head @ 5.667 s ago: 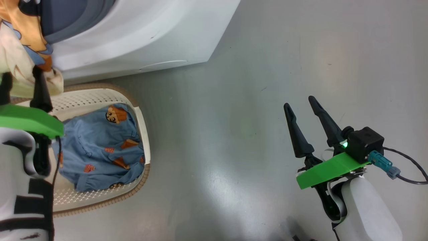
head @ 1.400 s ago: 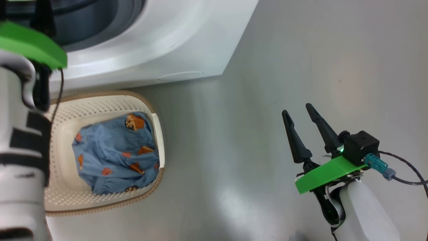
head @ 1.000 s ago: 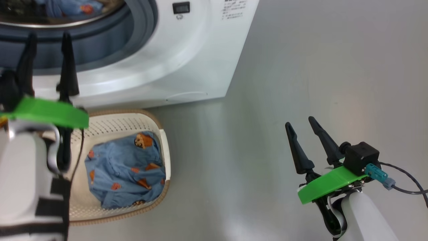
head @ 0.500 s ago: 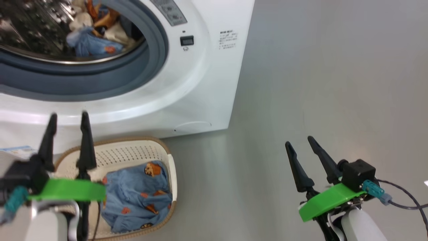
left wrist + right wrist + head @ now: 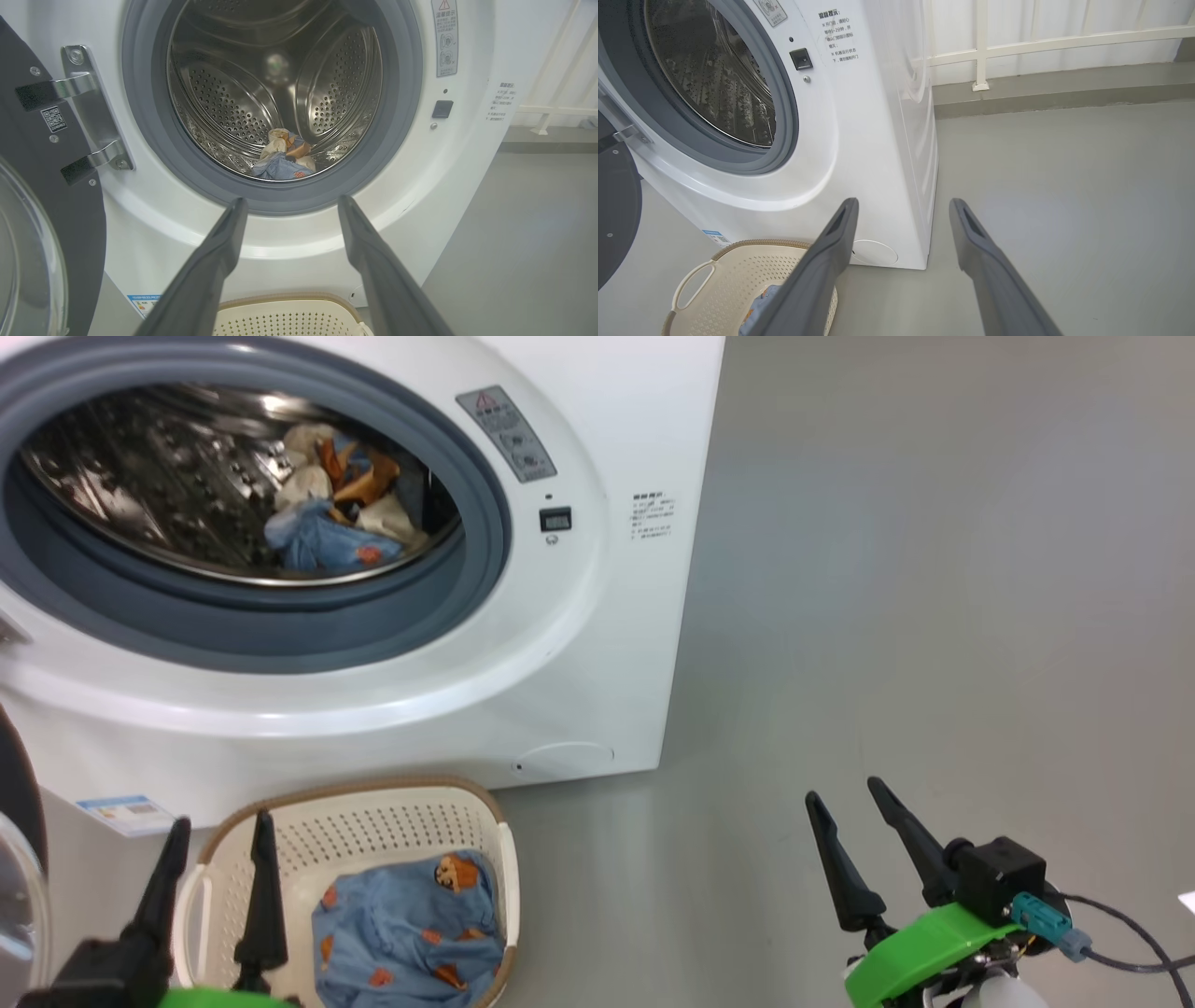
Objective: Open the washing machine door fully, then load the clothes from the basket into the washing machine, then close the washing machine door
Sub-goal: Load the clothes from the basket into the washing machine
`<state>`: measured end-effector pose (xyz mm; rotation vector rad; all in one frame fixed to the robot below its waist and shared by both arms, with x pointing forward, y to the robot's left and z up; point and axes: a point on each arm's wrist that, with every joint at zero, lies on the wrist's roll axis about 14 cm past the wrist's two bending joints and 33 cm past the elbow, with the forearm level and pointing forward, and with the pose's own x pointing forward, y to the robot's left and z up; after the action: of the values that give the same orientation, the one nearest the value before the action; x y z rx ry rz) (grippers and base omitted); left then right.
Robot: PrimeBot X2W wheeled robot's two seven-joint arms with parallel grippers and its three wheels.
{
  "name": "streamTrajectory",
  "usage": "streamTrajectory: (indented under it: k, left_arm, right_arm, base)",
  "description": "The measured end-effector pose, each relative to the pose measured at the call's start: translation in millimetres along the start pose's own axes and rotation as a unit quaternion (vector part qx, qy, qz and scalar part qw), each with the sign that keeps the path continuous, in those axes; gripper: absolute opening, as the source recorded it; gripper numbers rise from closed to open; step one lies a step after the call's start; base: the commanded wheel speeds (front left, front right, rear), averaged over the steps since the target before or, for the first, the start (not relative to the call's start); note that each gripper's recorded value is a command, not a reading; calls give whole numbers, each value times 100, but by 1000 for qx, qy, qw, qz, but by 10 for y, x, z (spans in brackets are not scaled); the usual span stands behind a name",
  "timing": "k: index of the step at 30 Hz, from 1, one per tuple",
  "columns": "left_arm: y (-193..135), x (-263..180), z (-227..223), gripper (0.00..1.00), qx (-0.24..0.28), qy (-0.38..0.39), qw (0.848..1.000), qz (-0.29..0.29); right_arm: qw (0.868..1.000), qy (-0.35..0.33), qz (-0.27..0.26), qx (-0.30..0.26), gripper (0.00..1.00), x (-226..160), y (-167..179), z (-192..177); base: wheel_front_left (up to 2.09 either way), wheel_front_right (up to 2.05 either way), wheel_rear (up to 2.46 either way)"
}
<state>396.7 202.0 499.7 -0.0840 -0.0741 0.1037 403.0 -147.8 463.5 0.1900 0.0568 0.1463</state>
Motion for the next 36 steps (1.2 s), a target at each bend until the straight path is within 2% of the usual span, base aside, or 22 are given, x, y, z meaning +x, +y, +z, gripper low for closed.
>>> streamTrajectory:
  k: [7,23,36]
  left_arm:
    - [56,-261,74,100,2,-4,1000,6]
    - [24,-578,143,100,-13,-5,1000,17]
    - [68,-678,158,100,-16,-5,999,34]
  right_arm:
    - [1000,-29,-3,-8,100,-141,1,201]
    - [999,-39,-27,-22,100,-475,-112,251]
    - [999,-42,-20,-23,100,-472,-62,271]
  base:
    - [0,0,0]
    - [0,0,0]
    - [0,0,0]
